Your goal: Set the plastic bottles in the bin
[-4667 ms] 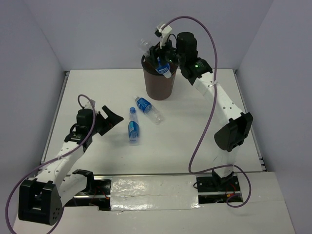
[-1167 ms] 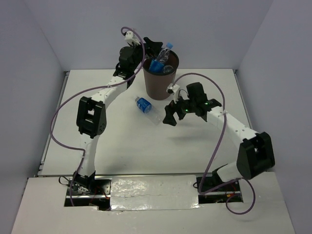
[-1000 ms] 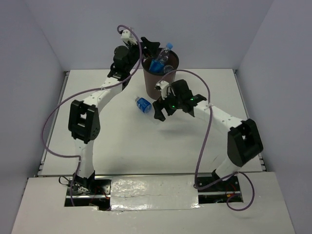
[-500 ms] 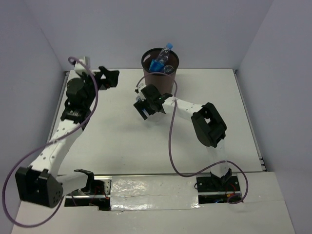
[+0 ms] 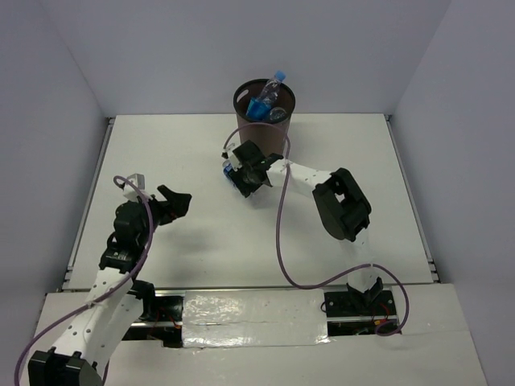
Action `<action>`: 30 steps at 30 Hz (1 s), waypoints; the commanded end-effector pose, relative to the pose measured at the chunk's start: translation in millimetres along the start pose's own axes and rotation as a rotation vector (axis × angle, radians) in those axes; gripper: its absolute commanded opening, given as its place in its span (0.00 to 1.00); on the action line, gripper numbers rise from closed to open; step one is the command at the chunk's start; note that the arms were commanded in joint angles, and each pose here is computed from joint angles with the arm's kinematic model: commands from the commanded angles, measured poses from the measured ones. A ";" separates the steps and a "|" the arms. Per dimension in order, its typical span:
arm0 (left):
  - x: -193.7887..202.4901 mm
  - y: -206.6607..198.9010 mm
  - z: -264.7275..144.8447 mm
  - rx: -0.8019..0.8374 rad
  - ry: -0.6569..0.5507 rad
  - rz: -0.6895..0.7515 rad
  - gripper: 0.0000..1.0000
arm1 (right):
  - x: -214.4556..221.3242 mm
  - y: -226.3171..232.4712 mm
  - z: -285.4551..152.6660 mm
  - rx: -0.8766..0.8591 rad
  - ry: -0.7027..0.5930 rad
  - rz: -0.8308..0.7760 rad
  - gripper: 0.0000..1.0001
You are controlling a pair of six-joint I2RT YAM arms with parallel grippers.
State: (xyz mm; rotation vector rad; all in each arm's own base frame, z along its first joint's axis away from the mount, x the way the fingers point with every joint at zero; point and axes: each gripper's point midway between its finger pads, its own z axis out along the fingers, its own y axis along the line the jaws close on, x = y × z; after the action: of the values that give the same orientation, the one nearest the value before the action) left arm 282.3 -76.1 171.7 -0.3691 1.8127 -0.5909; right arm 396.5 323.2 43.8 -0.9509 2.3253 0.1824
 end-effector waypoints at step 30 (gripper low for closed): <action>44.5 13.0 4.1 0.005 0.082 -0.196 0.99 | -194.0 -74.1 -240.0 -0.008 -0.634 -0.260 0.28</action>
State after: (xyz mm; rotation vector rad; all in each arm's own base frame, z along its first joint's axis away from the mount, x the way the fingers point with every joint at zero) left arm 271.7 -88.5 121.6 -0.5283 1.8981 -0.7273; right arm 401.9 322.1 291.2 -1.1516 1.7734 0.4495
